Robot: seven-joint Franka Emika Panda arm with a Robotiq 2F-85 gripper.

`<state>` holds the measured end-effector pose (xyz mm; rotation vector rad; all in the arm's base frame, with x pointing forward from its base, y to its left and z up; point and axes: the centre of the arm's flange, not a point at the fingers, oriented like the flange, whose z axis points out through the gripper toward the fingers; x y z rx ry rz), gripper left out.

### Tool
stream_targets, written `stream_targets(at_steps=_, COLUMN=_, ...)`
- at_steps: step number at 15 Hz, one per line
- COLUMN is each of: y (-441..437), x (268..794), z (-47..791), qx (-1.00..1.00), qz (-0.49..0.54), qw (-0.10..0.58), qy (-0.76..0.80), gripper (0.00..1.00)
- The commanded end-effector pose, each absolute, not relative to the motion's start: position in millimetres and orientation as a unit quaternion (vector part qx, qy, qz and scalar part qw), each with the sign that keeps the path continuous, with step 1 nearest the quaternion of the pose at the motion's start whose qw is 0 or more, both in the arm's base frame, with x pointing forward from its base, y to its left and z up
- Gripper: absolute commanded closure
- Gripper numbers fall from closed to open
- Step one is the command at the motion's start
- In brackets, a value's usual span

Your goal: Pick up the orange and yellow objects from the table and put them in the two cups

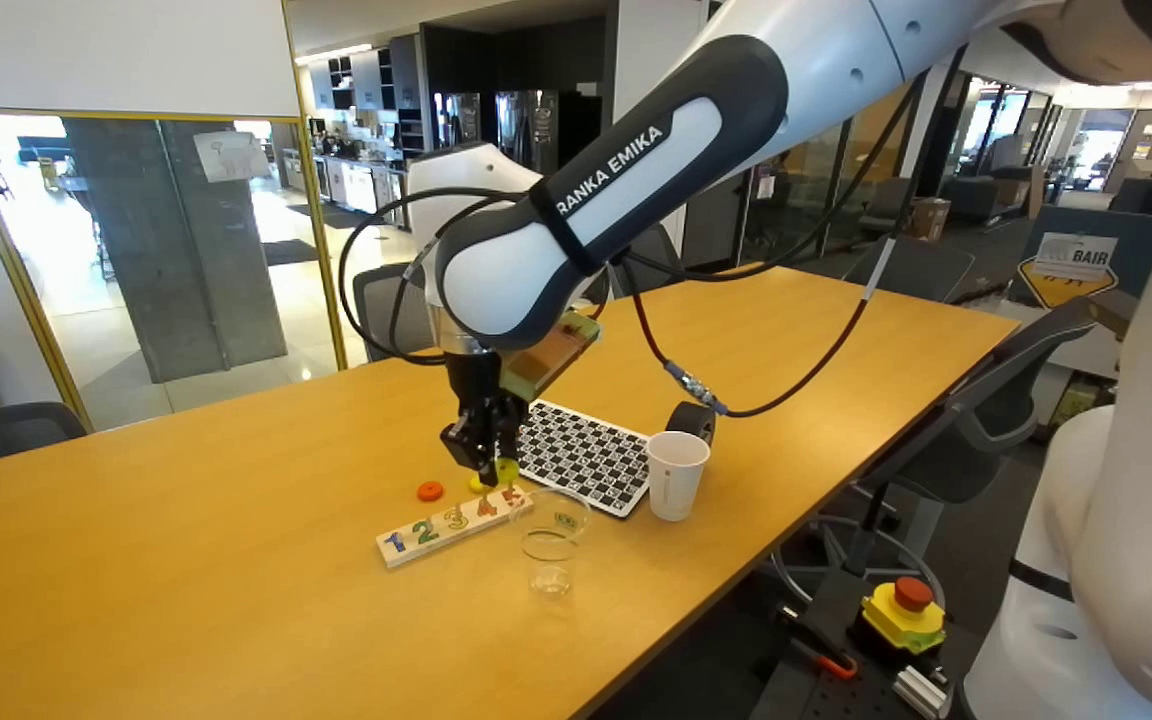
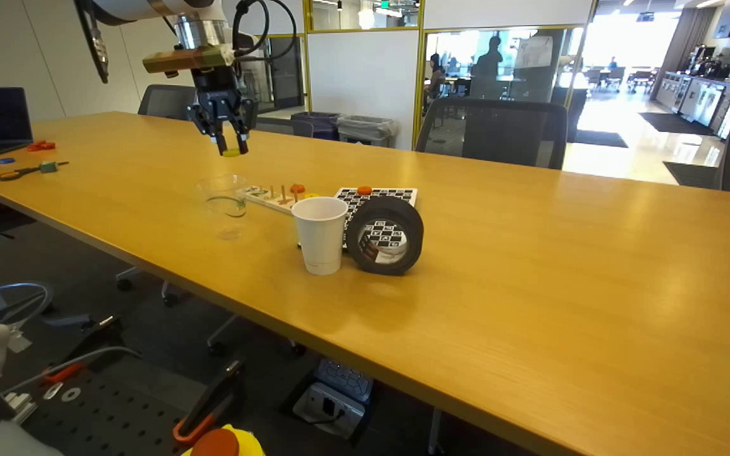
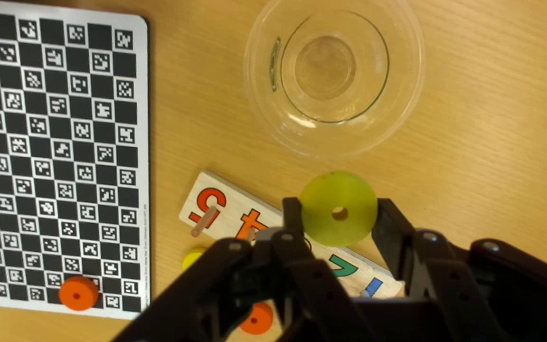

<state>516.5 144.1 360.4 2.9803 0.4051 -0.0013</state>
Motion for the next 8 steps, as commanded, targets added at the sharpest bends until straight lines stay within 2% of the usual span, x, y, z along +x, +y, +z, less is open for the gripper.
stream_targets(at_steps=1, y=140.2, x=511.7, z=369.0, qx=0.993, qz=-0.016, qw=0.08, qy=0.081, gripper=0.79)
stream_targets(at_steps=8, y=122.0, x=503.9, z=352.4, qx=0.995, qz=-0.045, qw=0.086, qy=0.02, gripper=0.79)
